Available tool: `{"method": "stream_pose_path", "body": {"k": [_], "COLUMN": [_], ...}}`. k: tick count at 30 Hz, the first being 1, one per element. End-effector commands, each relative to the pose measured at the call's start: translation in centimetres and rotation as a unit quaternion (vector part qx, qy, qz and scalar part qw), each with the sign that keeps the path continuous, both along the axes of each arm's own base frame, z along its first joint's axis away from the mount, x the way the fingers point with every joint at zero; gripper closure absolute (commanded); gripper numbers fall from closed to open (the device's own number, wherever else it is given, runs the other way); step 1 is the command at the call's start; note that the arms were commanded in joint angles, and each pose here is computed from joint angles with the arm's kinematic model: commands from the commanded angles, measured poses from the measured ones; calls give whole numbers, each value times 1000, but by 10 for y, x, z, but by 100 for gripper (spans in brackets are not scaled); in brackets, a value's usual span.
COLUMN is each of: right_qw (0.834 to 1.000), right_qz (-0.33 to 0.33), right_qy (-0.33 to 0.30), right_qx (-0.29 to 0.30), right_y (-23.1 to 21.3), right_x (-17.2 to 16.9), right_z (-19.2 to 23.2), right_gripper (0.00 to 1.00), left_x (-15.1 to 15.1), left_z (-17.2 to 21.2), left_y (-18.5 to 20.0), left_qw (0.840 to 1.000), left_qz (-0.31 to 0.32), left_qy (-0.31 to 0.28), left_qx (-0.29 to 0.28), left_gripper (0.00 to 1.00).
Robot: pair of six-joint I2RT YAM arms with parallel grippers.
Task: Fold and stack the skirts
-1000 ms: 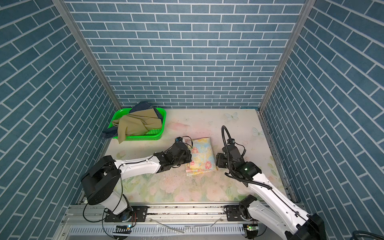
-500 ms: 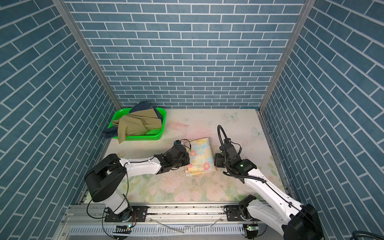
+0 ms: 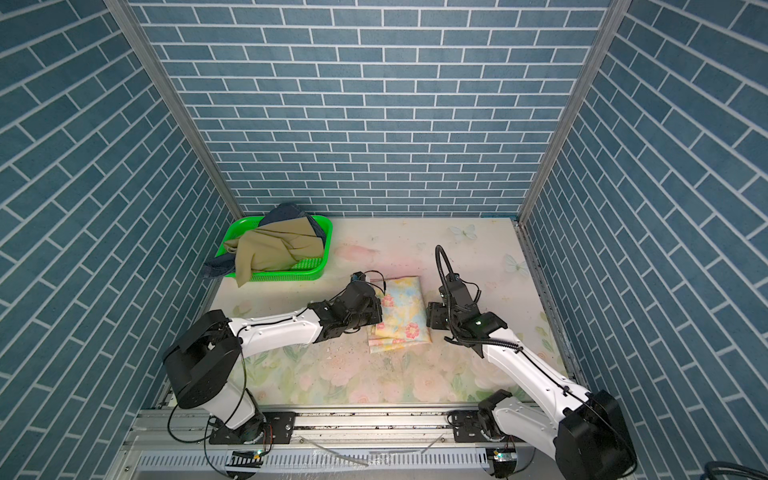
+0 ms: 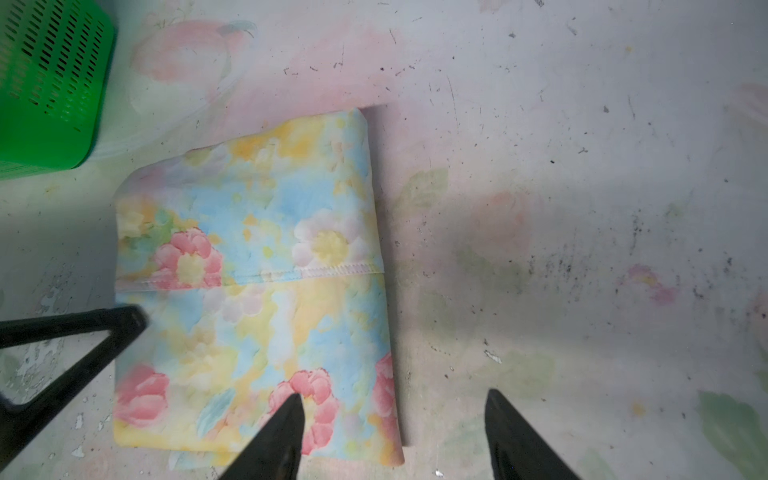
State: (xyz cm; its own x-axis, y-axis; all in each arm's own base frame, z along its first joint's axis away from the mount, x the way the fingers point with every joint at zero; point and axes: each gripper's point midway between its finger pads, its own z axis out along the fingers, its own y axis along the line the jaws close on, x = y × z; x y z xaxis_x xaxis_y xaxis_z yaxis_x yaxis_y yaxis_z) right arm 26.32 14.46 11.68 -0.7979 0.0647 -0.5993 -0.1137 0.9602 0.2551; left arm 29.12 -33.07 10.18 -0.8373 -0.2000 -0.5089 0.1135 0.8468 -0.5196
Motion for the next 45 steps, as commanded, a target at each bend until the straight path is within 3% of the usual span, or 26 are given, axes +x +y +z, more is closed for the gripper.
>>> {"method": "stream_pose_path", "body": {"k": [1, 15, 30, 36, 45], "right_qw": [1000, 1000, 999, 999, 992], "right_qz": [10, 15, 27, 49, 103], "right_qy": [-4, 5, 27, 21, 4], "right_qx": [-14, -21, -21, 2, 68], "right_y": [-4, -4, 4, 20, 65], "right_x": [0, 4, 7, 16, 28], "right_z": [-2, -9, -24, -17, 3], "right_gripper": [31, 31, 31, 31, 36], "left_x": [-3, -22, -25, -29, -35], "left_z": [23, 3, -74, -106, -120], "left_y": [-3, 37, 79, 86, 96], "left_qw": [1000, 999, 996, 994, 993], "left_qz": [-11, 31, 60, 61, 66], "left_qy": [-25, -21, 29, 55, 61], "left_qx": [11, 31, 67, 70, 75], "left_gripper": [100, 100, 100, 100, 100]}}
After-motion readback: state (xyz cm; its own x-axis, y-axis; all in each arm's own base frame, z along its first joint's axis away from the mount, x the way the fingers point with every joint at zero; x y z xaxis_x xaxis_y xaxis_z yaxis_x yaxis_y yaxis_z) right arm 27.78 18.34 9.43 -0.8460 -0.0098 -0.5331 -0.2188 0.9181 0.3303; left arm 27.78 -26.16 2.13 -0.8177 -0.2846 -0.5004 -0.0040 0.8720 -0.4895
